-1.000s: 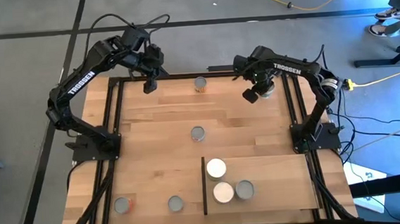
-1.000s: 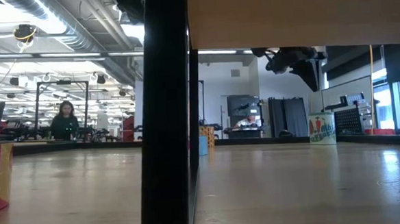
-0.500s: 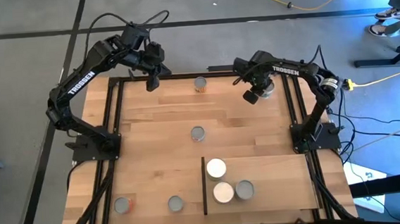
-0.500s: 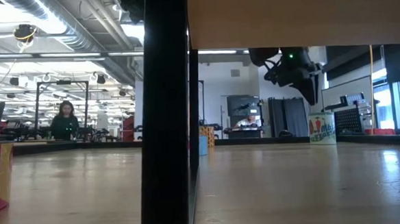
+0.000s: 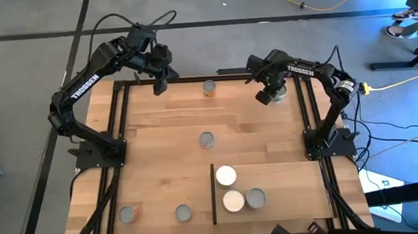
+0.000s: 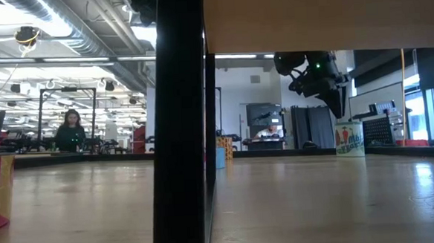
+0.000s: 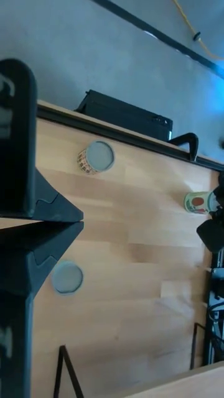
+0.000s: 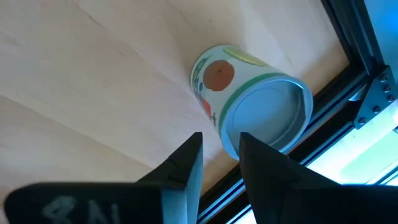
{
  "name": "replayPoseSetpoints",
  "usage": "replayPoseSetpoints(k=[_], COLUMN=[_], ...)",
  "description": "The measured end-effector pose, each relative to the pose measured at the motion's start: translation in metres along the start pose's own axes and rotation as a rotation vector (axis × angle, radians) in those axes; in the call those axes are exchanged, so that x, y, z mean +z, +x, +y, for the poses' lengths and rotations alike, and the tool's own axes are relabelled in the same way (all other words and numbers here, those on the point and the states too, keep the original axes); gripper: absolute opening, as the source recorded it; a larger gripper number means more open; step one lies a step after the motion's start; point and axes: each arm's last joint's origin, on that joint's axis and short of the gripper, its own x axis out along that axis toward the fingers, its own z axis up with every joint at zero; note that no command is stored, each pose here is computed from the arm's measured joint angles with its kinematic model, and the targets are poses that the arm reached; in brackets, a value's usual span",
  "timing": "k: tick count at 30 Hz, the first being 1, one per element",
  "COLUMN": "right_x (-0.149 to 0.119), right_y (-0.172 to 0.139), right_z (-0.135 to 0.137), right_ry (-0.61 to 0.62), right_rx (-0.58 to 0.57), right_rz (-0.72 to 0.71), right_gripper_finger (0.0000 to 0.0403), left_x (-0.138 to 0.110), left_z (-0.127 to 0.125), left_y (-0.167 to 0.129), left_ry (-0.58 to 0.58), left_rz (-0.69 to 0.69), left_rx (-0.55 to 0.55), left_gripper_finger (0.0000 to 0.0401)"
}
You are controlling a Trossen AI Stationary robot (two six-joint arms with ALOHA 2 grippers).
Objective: Pick and place cans onto a shelf
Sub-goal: Put the canned mixed vegetables on the shelf
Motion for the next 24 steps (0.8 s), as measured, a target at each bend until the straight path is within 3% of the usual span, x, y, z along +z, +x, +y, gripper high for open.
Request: replayPoseSetpoints(k=[8,19,24], right_x=[0.002,-0.006,-0.005], right_y=[0.003,0.033,0.032], right_z=[-0.006,-0.002,-0.003], right_ry=[0.03,0.0,-0.019], right_rx=[0.046,0.016,-0.006], right_rz=[-0.011,0.03,0.022], right_gripper_finger=[0.0107,0.0105,0.006], left_x=[0.0,0.001,0.002], left_z=[0.0,0.0,0.001], left_y=[0.0,0.0,0.0], left_ry=[-0.006,-0.004,0.001], left_rz=[0.0,-0.008,-0.02], left_rx=[0.0,0.003,0.008], left_gripper_finger=[0.0,0.0,0.0])
